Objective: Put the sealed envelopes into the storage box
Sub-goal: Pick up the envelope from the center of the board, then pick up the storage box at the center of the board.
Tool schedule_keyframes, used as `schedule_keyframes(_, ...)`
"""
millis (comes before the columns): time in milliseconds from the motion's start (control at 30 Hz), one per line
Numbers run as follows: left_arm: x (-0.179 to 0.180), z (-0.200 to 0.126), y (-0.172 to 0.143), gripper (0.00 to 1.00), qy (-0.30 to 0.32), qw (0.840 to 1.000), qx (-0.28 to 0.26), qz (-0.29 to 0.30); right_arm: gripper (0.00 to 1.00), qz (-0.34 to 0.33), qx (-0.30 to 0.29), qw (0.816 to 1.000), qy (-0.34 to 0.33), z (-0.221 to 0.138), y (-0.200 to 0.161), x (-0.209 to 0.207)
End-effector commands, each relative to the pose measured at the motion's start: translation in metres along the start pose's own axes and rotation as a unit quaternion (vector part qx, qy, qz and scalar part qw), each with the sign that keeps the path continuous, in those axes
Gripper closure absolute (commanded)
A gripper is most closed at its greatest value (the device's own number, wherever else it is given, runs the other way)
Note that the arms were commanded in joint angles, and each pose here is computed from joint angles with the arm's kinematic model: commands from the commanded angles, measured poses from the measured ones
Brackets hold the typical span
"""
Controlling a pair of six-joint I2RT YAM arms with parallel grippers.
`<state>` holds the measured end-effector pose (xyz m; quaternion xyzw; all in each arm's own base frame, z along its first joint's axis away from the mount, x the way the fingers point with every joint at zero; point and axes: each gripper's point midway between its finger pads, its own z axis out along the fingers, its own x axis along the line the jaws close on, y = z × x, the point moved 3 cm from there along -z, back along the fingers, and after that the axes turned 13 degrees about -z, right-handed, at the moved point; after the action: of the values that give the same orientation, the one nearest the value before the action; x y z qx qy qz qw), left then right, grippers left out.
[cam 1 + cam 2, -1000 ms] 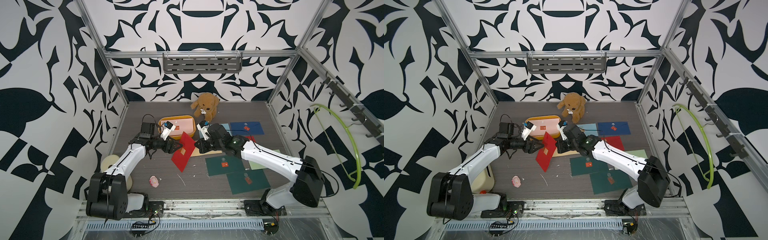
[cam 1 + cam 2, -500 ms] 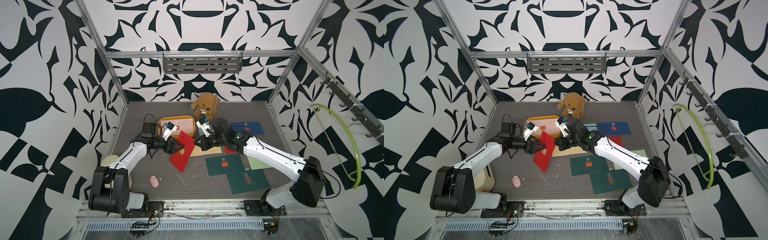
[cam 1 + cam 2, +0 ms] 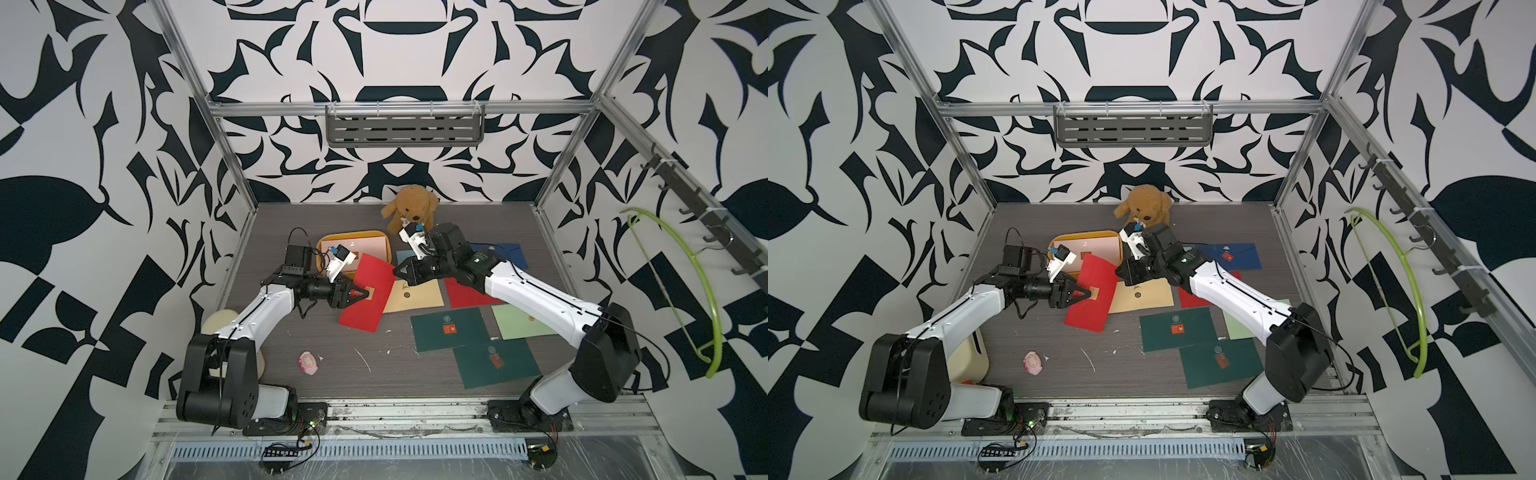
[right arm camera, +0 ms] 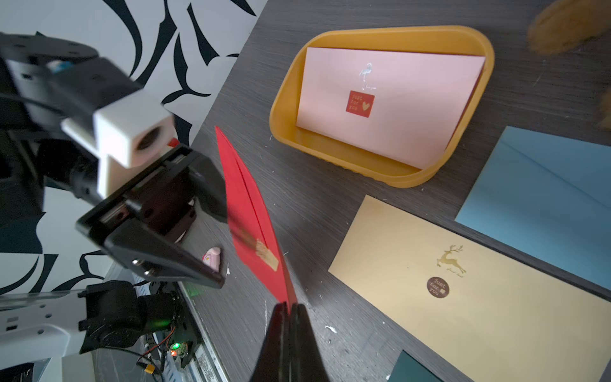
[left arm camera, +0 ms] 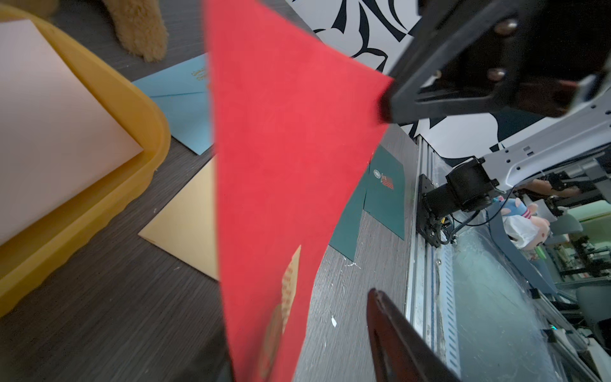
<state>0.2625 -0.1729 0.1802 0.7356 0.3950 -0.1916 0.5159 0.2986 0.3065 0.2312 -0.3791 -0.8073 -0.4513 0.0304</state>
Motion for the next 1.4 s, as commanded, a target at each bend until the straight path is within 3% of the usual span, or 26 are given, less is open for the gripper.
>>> schedule_keyframes(0,-0.014,-0.003,-0.002,0.54,-0.019,1.0,0.002,0.002,1.0,-0.032,-0.056,0.998,0.017,-0.012,0.035,0.01)
schedule_keyframes(100,-0.015,-0.004,-0.001,0.71,-0.015,1.0,0.005,-0.002,1.0,-0.031,-0.06,0.998,0.016,-0.011,0.036,0.007)
schedule_keyframes(367,-0.013,-0.006,0.007,0.92,-0.002,1.0,0.019,-0.024,1.0,-0.028,-0.066,0.997,0.004,-0.016,0.037,0.0)
schedule_keyframes(433,-0.014,-0.007,0.012,1.0,0.002,0.999,0.021,-0.032,0.91,-0.023,-0.063,0.998,-0.006,-0.017,0.036,-0.005)
schedule_keyframes(533,-0.011,-0.011,0.019,1.0,0.033,0.998,0.025,-0.056,0.69,-0.009,-0.053,0.998,-0.037,-0.017,0.032,-0.02)
schedule_keyframes(667,0.009,-0.024,0.032,1.0,0.149,0.983,0.028,-0.101,0.53,0.03,-0.037,0.994,-0.096,-0.014,0.023,-0.052)
schedule_keyframes(800,0.028,-0.048,0.048,1.0,0.277,0.95,0.007,-0.141,0.49,0.067,-0.018,0.988,-0.14,0.003,0.015,-0.077)
schedule_keyframes(900,0.027,-0.061,0.06,1.0,0.317,0.935,-0.014,-0.161,0.47,0.094,-0.01,0.982,-0.165,0.022,0.014,-0.093)
schedule_keyframes(1133,0.015,-0.075,0.07,1.0,0.337,0.926,-0.046,-0.162,0.47,0.126,-0.006,0.974,-0.186,0.068,0.02,-0.115)
schedule_keyframes(1367,0.007,-0.082,0.072,1.0,0.342,0.925,-0.057,-0.154,0.48,0.148,-0.03,0.976,-0.158,0.097,0.026,-0.12)
